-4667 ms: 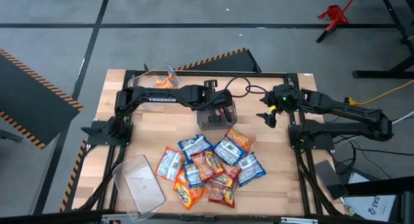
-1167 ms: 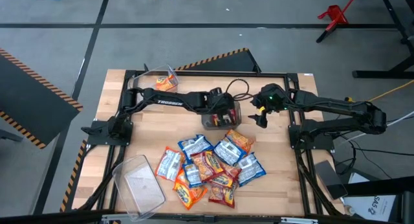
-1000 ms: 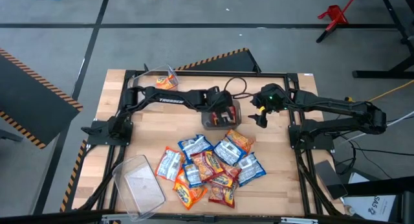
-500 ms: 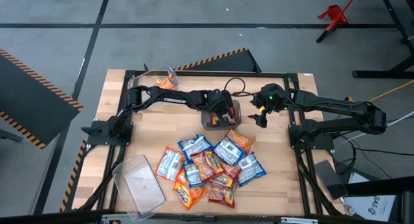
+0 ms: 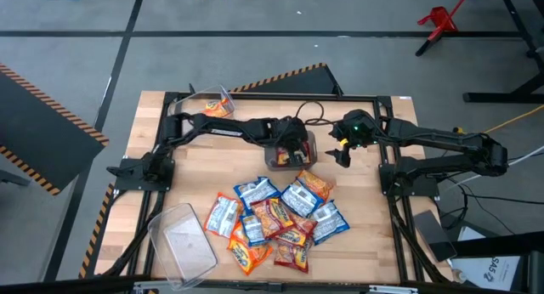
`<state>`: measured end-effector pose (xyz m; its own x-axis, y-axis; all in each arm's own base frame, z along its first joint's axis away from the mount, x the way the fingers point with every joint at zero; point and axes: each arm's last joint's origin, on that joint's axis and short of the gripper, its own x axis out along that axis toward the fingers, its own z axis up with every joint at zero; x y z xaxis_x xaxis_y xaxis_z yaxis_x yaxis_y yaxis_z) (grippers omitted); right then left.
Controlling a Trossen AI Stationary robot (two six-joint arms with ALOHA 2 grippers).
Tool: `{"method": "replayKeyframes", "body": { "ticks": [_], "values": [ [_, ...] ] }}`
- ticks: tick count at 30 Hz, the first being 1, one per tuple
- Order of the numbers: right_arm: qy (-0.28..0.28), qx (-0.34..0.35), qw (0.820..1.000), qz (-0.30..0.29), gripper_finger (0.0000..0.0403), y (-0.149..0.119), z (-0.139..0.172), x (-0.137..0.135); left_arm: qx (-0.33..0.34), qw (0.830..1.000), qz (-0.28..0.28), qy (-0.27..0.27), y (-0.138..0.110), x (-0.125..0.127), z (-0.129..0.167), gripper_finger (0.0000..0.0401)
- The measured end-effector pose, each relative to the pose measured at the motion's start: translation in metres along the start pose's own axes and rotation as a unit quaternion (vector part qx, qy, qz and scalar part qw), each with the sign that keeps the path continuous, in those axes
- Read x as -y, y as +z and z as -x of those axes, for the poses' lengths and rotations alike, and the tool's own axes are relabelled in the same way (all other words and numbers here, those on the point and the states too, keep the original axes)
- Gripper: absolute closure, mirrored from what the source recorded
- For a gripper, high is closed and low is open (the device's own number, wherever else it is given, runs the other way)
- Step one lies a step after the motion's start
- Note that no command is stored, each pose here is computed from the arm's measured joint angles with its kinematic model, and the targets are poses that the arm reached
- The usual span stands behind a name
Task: Sort Maruchan noodles
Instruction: Put the red noodle pack into the black bin, then put the blue noodle pack into the bottom transparent bin
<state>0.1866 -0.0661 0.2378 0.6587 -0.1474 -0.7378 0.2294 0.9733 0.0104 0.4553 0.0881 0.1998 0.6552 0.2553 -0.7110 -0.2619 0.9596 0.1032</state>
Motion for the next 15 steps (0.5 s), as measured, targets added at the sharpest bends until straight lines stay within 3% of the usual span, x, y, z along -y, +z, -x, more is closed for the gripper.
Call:
{"method": "replayKeyframes", "body": {
  "ticks": [5,8,12,15],
  "values": [
    [0.001,0.001,1.0,-0.003,0.0059,0.0,0.0,0.0,0.016,1.0,-0.002,0.0,0.01,0.005,0.023,0.0399],
    [0.032,0.007,0.999,0.0,0.0059,0.001,0.0,-0.002,0.04,0.999,-0.005,-0.014,0.02,0.011,0.045,0.0399],
    [0.089,0.043,0.995,0.004,0.0059,0.007,0.001,-0.005,0.067,0.996,-0.038,-0.047,0.033,0.022,0.092,0.0399],
    [0.107,0.06,0.992,-0.019,0.0059,0.011,0.001,-0.006,0.09,0.993,-0.06,-0.042,0.04,0.023,0.135,0.0399]
  ]
}}
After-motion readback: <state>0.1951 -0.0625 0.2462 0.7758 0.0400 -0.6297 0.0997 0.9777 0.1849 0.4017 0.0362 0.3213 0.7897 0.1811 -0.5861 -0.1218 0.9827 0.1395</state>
